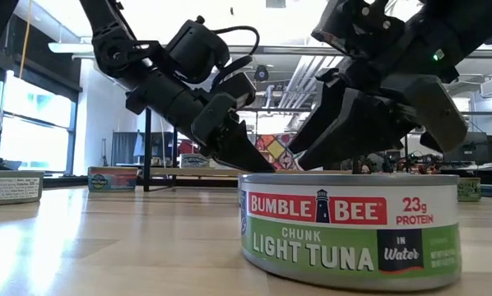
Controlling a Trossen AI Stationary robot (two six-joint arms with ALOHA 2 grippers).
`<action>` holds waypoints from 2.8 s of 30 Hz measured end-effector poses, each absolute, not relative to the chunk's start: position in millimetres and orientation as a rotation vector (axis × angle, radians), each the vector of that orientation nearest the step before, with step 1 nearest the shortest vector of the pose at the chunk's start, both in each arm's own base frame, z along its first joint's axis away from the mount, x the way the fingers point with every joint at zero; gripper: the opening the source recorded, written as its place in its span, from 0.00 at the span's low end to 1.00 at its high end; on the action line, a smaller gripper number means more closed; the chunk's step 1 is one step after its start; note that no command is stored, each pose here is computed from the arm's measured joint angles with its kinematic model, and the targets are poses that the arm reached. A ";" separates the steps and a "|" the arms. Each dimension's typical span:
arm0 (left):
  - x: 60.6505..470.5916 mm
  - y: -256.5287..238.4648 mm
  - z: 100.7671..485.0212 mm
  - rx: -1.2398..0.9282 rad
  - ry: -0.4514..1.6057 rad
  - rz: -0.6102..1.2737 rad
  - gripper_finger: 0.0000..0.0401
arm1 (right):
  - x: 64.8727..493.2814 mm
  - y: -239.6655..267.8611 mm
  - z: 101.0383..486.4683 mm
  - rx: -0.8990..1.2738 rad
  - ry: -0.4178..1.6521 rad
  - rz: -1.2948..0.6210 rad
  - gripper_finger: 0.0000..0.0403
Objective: Stack canned seafood by type on shelf
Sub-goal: Put the center green tuna can on the shelf
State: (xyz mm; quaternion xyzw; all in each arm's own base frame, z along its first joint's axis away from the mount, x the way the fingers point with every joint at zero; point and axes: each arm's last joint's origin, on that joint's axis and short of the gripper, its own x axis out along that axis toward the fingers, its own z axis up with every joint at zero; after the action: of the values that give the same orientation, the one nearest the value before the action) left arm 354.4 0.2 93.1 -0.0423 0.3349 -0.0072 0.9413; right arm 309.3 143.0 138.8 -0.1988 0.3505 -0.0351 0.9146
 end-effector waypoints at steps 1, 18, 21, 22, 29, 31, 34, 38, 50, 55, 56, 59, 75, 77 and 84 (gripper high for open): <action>354.6 1.1 91.9 -0.085 0.684 -0.020 0.00 | 309.3 142.9 138.8 -0.410 0.721 -0.077 0.49; 355.6 3.9 89.9 -0.061 0.675 -0.025 0.00 | 309.8 138.5 138.5 -0.495 0.732 -0.098 0.49; 355.6 3.9 89.9 -0.056 0.674 -0.027 0.00 | 312.2 133.4 138.4 -0.476 0.736 -0.113 0.49; 355.6 3.8 89.9 -0.055 0.674 -0.028 0.00 | 313.1 131.3 138.7 -0.466 0.732 -0.134 0.49; 355.6 3.9 89.9 -0.055 0.674 -0.027 0.00 | 315.4 128.2 136.1 -0.583 0.757 -0.051 0.49; 355.6 3.9 89.9 -0.055 0.674 -0.027 0.00 | 315.9 128.7 130.5 -0.601 0.774 -0.027 0.49; 355.6 3.9 90.0 -0.052 0.673 -0.029 0.00 | 318.0 129.6 118.5 -0.610 0.793 -0.022 0.50; 355.7 3.8 90.0 -0.051 0.673 -0.030 0.00 | 321.6 129.1 109.1 -0.605 0.789 -0.049 0.54; 355.4 10.4 89.9 -0.080 0.674 -0.036 0.00 | 324.1 129.1 108.4 -0.706 0.794 -0.136 0.64; 355.0 13.8 89.6 -0.088 0.678 -0.034 0.00 | 326.0 139.2 115.2 -0.773 0.790 -0.100 0.64; 355.0 13.7 89.6 -0.088 0.678 -0.034 0.00 | 326.5 140.9 116.5 -0.786 0.787 -0.092 0.64; 355.0 13.7 89.6 -0.088 0.678 -0.034 0.00 | 326.1 141.4 117.0 -0.813 0.792 -0.093 0.64; 354.8 13.7 89.0 -0.090 0.683 -0.038 0.00 | 330.3 125.9 117.3 -0.813 0.812 -0.212 0.54; 352.5 12.5 85.5 -0.097 0.712 -0.051 0.00 | 331.6 124.1 119.0 -0.810 0.802 -0.238 0.47; 352.3 11.3 85.6 -0.102 0.711 -0.056 0.00 | 333.0 125.3 120.4 -0.740 0.774 -0.244 0.31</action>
State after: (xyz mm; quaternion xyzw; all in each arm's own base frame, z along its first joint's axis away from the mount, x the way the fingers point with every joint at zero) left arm 352.3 11.3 85.6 -0.0501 0.3481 -0.0272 0.9357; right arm 333.0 125.3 120.4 -0.3517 0.3678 -0.1162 0.8529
